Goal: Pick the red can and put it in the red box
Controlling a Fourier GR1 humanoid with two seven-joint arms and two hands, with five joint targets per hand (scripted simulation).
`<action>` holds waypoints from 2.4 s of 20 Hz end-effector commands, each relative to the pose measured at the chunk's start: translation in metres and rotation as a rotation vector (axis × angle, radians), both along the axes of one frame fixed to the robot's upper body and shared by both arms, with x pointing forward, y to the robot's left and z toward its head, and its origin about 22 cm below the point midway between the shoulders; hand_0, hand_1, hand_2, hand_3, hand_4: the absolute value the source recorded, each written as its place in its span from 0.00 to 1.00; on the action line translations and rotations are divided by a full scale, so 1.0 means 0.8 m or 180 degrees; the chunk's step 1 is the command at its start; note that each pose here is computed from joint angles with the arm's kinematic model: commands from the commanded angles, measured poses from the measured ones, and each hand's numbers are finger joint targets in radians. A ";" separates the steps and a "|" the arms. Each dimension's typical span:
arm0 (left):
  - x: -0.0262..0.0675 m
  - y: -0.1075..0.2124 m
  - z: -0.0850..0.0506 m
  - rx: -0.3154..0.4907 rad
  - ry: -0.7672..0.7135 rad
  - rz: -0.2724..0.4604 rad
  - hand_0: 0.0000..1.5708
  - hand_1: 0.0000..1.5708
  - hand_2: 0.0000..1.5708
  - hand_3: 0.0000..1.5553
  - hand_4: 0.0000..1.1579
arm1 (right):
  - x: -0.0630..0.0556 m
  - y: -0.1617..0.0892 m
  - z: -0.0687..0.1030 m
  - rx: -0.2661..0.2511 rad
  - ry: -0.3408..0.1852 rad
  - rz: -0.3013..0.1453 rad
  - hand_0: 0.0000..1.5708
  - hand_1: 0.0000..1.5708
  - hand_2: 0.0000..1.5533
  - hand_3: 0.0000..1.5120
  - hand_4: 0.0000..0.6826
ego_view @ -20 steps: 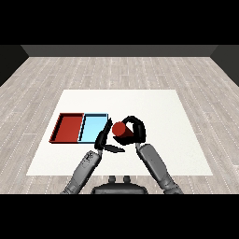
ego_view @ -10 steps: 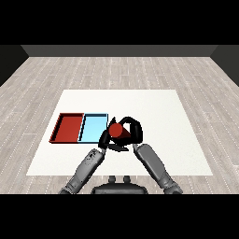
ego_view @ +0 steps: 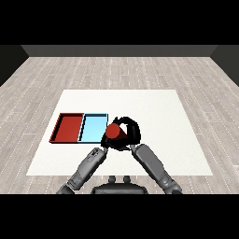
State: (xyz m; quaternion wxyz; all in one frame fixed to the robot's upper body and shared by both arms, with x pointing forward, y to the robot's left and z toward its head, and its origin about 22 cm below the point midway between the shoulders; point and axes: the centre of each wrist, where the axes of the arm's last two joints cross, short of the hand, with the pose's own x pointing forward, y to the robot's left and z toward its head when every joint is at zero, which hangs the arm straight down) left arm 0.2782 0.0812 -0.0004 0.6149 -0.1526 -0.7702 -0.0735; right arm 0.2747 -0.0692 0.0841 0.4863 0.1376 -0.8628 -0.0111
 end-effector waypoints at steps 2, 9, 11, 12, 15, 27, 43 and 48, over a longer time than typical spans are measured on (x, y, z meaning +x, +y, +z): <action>0.007 0.002 0.000 -0.0037 -0.0005 -0.0016 0.00 0.00 0.00 0.00 0.00 | -0.010 0.017 -0.028 -0.0051 0.0022 -0.0010 0.98 0.98 0.94 0.94 0.96; -0.014 -0.003 0.013 -0.0113 0.0044 0.0310 0.00 0.00 0.00 0.00 0.57 | -0.018 0.029 0.002 -0.0026 0.0027 0.0018 0.96 0.96 0.94 0.93 0.94; -0.008 0.002 -0.004 -0.0170 0.0120 0.0542 0.24 0.24 0.46 0.36 0.79 | -0.011 0.005 -0.025 -0.0075 0.0031 0.0001 0.98 0.98 0.94 0.93 0.95; 0.001 -0.004 0.009 -0.0250 0.0240 0.0601 0.92 0.92 0.94 0.92 0.96 | -0.016 0.029 -0.018 -0.0087 0.0034 0.0037 0.99 0.99 0.94 0.92 0.96; -0.019 0.002 -0.013 -0.0021 0.0237 0.0627 1.00 1.00 0.99 0.95 0.97 | -0.005 -0.004 -0.018 -0.0052 0.0031 0.0026 0.95 0.95 0.93 0.92 0.96; -0.006 -0.010 -0.003 -0.0224 -0.0158 0.0860 1.00 1.00 1.00 0.96 0.98 | -0.009 0.008 0.003 0.0060 0.0112 0.0149 0.95 0.95 0.92 0.91 0.87; 0.006 -0.011 -0.010 -0.0203 -0.0319 0.0994 1.00 1.00 1.00 0.96 0.98 | 0.004 0.003 -0.009 -0.0343 0.0375 -0.0002 0.00 0.00 0.00 0.00 0.00; 0.005 -0.016 0.008 -0.0080 -0.0294 0.0991 1.00 1.00 1.00 0.95 0.98 | 0.006 0.009 -0.010 -0.0261 0.0392 -0.0058 0.00 0.00 0.00 0.00 0.00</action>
